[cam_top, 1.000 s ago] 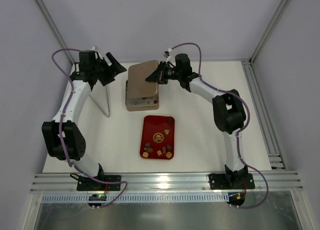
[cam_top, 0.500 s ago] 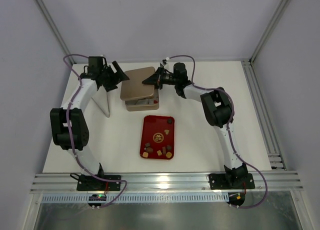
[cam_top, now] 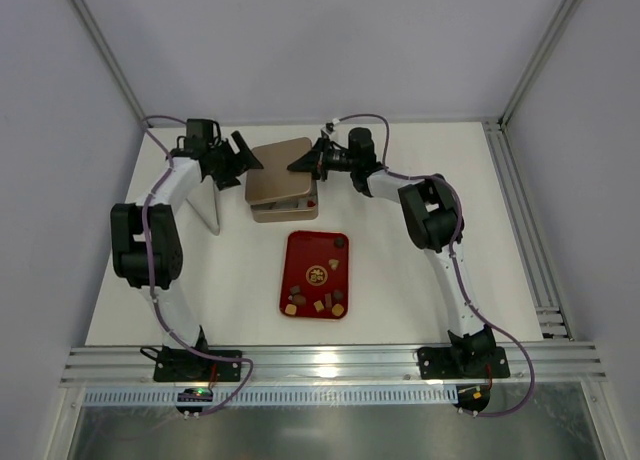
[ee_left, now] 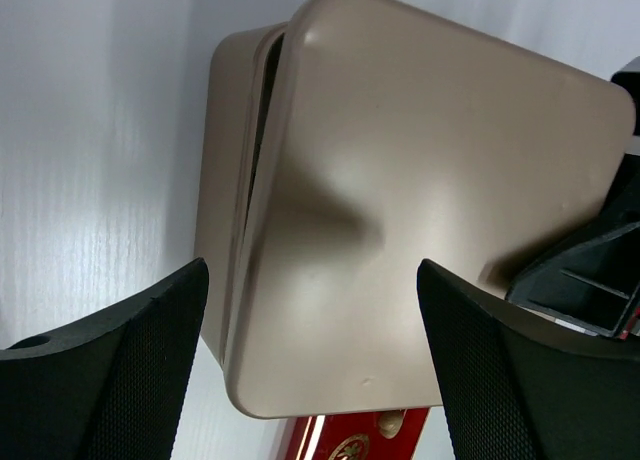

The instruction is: Pack the chocolate

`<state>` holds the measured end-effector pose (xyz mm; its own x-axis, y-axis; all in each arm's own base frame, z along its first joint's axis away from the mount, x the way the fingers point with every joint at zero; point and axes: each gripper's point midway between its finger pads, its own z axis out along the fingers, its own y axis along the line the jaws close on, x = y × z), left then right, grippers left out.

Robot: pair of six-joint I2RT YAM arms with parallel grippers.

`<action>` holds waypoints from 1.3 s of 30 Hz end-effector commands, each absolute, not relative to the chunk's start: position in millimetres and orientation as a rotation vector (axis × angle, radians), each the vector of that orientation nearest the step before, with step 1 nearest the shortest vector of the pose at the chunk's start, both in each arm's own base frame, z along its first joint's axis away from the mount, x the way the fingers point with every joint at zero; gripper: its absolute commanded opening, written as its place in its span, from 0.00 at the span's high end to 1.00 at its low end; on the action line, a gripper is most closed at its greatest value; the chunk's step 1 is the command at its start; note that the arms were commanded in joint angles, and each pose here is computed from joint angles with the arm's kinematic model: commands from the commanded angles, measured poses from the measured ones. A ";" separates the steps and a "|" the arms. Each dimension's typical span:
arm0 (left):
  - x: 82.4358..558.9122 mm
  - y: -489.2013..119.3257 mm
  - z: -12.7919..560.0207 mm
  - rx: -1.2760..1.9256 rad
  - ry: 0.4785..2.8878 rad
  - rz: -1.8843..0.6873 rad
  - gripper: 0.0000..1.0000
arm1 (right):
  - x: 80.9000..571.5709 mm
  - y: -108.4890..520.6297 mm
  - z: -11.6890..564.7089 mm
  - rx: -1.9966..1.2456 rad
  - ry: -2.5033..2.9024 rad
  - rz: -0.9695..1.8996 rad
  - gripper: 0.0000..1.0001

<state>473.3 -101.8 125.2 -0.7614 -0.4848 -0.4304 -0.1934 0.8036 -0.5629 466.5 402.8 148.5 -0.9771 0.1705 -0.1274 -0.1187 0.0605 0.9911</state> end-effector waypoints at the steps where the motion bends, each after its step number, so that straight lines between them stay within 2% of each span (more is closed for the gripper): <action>1: 482.2 -111.0 129.9 -0.434 2.364 -0.730 0.18 | 465.5 403.5 166.2 -0.063 2.062 2.037 0.95; 15: 477.1 -126.7 111.7 -0.418 2.407 -0.811 0.20 | 467.7 397.3 146.7 -0.029 2.109 2.030 0.89; 24: 475.0 -130.9 110.8 -0.403 2.417 -0.807 0.21 | 466.9 395.1 142.7 -0.012 2.124 2.028 0.82; 32: 473.7 -129.6 104.2 -0.405 2.445 -0.776 0.22 | 464.6 392.4 138.5 0.001 2.145 2.025 0.71; 39: 472.6 -129.7 99.2 -0.400 2.471 -0.746 0.23 | 466.0 385.7 134.1 0.020 2.164 2.000 0.69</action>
<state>466.5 -127.6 94.4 -0.8214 -0.4340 -0.3702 -0.1518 0.7918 -0.5916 466.3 390.1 121.2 -0.9851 0.1493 -0.0856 -0.0719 0.0946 0.9929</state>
